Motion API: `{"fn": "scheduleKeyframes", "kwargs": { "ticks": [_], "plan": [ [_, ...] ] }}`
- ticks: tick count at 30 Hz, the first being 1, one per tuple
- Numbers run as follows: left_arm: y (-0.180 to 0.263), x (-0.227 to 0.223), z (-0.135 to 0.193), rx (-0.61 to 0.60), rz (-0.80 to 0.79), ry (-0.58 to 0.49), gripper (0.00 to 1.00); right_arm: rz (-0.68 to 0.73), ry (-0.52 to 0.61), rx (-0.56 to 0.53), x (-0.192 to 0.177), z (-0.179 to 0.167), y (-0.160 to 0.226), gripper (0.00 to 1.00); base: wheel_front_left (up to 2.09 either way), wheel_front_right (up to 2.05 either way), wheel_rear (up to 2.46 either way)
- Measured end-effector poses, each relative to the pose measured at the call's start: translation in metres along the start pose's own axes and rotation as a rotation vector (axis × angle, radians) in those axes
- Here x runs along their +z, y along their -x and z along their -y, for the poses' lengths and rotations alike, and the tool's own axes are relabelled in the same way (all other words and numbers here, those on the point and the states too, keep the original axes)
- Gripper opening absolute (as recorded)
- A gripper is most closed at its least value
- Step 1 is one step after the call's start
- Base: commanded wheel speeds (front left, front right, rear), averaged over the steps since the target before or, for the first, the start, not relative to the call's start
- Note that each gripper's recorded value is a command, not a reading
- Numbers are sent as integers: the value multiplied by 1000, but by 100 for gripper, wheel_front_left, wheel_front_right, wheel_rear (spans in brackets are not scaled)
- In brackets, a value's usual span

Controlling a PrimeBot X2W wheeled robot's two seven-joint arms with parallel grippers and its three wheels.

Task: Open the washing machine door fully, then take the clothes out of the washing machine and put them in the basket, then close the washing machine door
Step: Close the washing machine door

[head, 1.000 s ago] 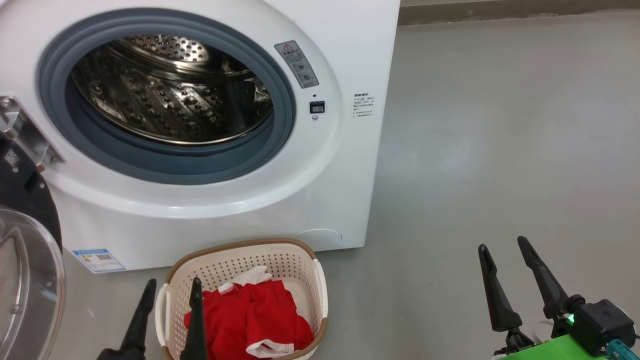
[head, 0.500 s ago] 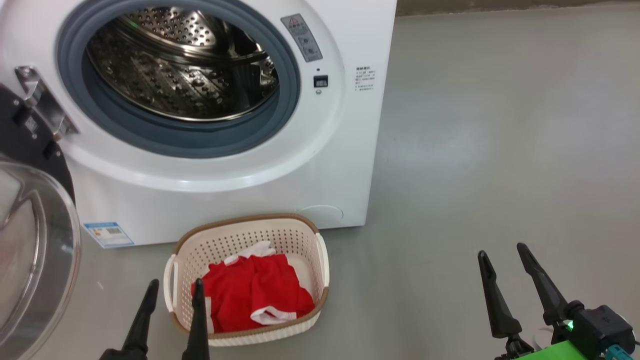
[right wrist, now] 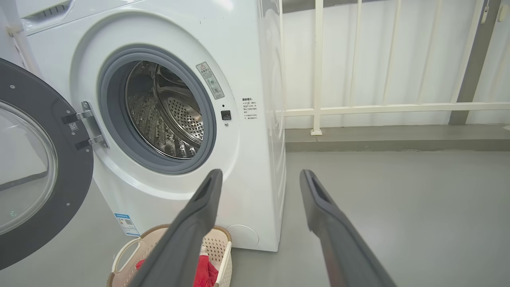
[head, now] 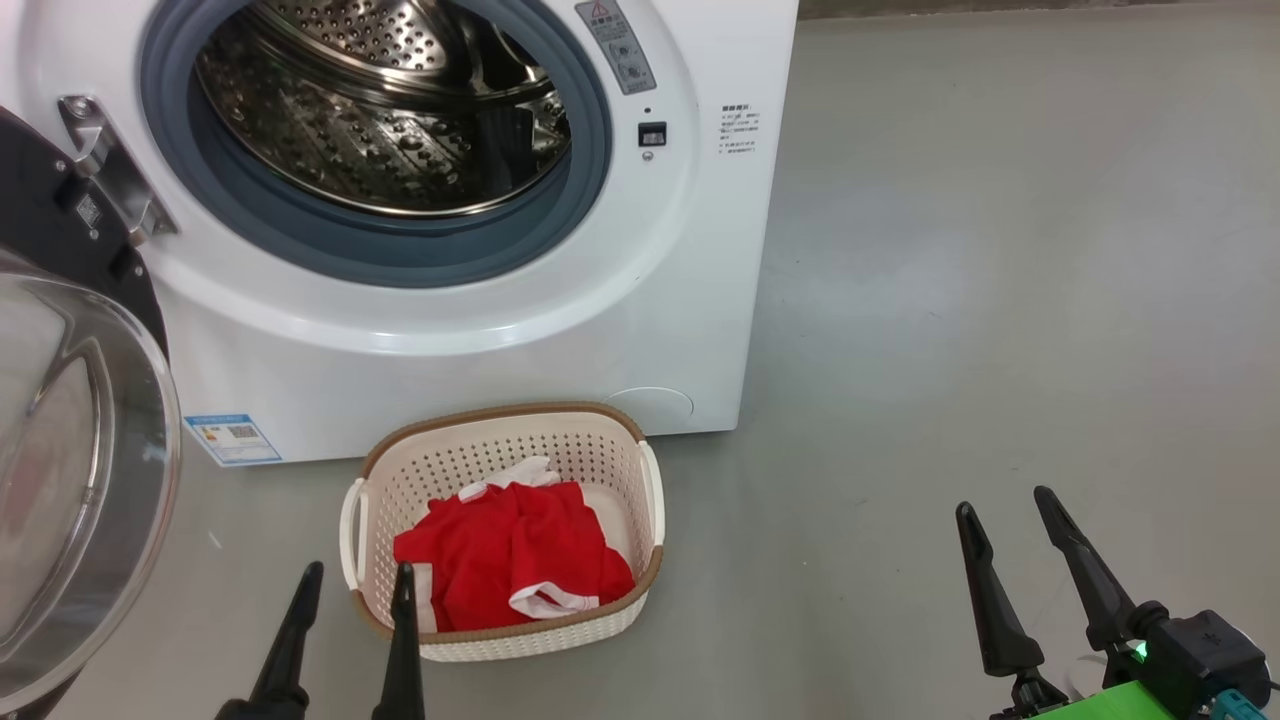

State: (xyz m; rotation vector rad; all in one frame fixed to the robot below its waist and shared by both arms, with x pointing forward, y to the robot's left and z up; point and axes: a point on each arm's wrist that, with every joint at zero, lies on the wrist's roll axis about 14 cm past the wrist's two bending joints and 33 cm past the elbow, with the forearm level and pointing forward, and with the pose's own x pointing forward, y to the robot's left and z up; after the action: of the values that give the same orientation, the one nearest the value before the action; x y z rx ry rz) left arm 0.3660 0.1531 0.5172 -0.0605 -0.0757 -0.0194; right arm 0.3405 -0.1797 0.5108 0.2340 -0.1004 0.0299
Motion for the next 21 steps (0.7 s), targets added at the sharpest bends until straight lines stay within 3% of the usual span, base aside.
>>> {"fn": "scheduleKeyframes", "kwargs": {
  "ticks": [21],
  "plan": [
    [6,12,-18,73,37,-20,100,-33,-13,66,-12,-20,-14,100,0,0,0]
  ]
}}
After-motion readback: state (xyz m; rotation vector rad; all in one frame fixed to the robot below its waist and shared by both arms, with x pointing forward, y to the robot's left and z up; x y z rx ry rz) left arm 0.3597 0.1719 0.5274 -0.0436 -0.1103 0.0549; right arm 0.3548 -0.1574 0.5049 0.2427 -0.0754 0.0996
